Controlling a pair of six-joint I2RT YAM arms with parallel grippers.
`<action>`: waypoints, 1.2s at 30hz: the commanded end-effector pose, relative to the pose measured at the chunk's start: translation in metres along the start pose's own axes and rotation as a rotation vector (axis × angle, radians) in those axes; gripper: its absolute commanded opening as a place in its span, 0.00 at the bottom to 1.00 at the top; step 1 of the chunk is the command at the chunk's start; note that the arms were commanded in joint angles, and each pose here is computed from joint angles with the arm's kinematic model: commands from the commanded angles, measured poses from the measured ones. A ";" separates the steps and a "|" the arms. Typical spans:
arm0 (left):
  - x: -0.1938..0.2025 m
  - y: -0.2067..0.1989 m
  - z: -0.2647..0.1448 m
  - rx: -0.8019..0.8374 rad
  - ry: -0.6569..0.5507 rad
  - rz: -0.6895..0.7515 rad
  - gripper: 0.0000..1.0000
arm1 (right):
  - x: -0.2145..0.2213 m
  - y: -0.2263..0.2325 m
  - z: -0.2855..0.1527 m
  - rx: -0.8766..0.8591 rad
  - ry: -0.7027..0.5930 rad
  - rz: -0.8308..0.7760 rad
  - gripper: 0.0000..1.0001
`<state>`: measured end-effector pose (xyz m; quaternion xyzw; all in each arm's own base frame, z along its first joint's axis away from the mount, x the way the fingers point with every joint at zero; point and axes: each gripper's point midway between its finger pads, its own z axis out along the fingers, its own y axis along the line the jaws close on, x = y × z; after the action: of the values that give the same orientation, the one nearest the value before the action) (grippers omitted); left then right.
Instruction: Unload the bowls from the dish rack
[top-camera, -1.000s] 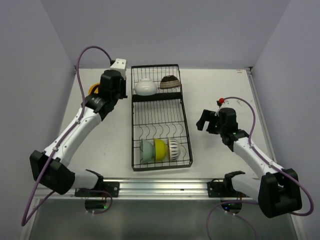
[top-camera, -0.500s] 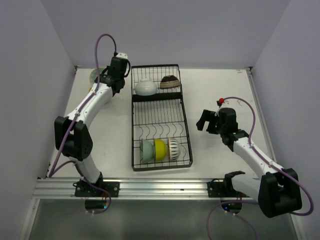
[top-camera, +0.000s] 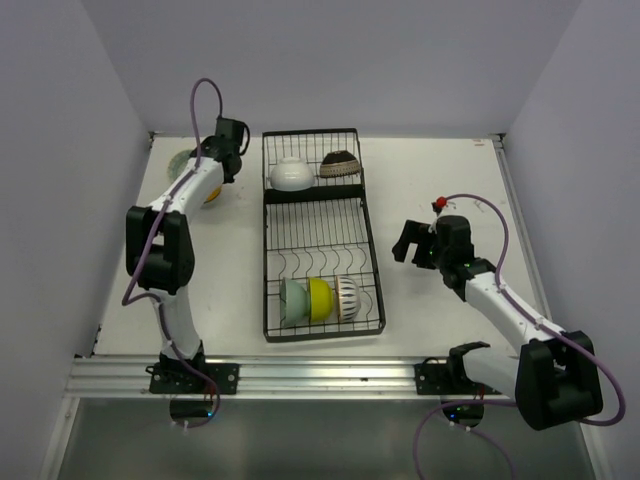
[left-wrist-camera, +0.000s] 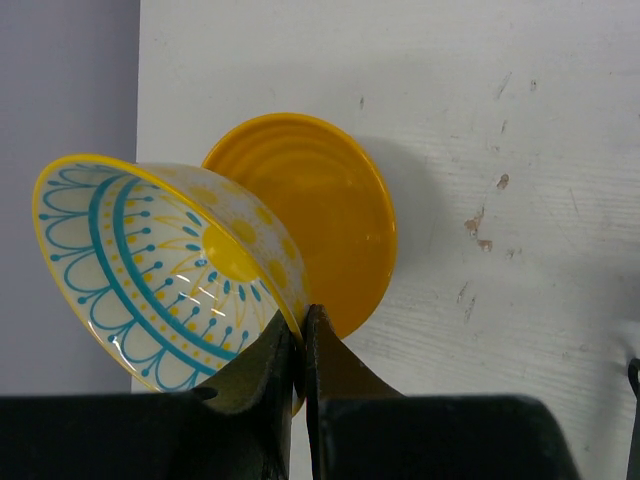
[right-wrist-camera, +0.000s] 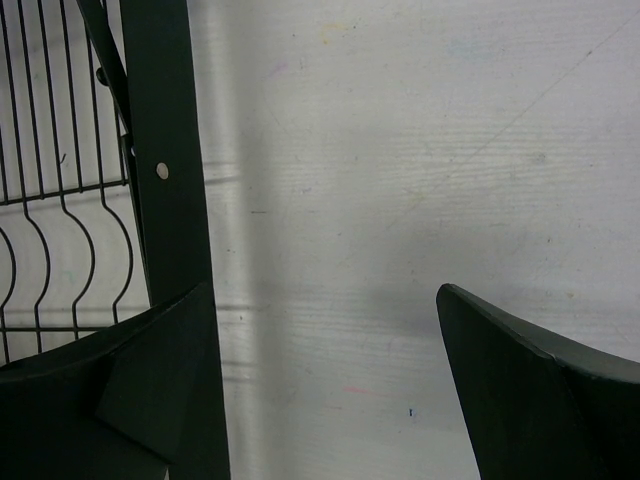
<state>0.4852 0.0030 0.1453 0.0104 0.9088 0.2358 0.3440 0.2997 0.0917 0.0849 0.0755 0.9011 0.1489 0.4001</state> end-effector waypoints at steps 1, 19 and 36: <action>-0.023 0.008 0.004 -0.034 -0.036 -0.018 0.00 | -0.022 0.007 -0.002 -0.006 -0.053 -0.013 0.98; -0.005 0.003 0.030 -0.074 0.022 -0.023 0.09 | -0.022 0.007 0.000 0.001 -0.046 -0.014 0.98; -0.005 0.002 0.042 -0.104 0.044 -0.032 0.27 | -0.021 0.007 0.002 0.000 -0.040 -0.016 0.99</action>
<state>0.5037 0.0105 0.0973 0.0034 0.9191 0.2563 0.2992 0.3018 0.0922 0.0837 0.0752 0.9028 0.1469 0.3971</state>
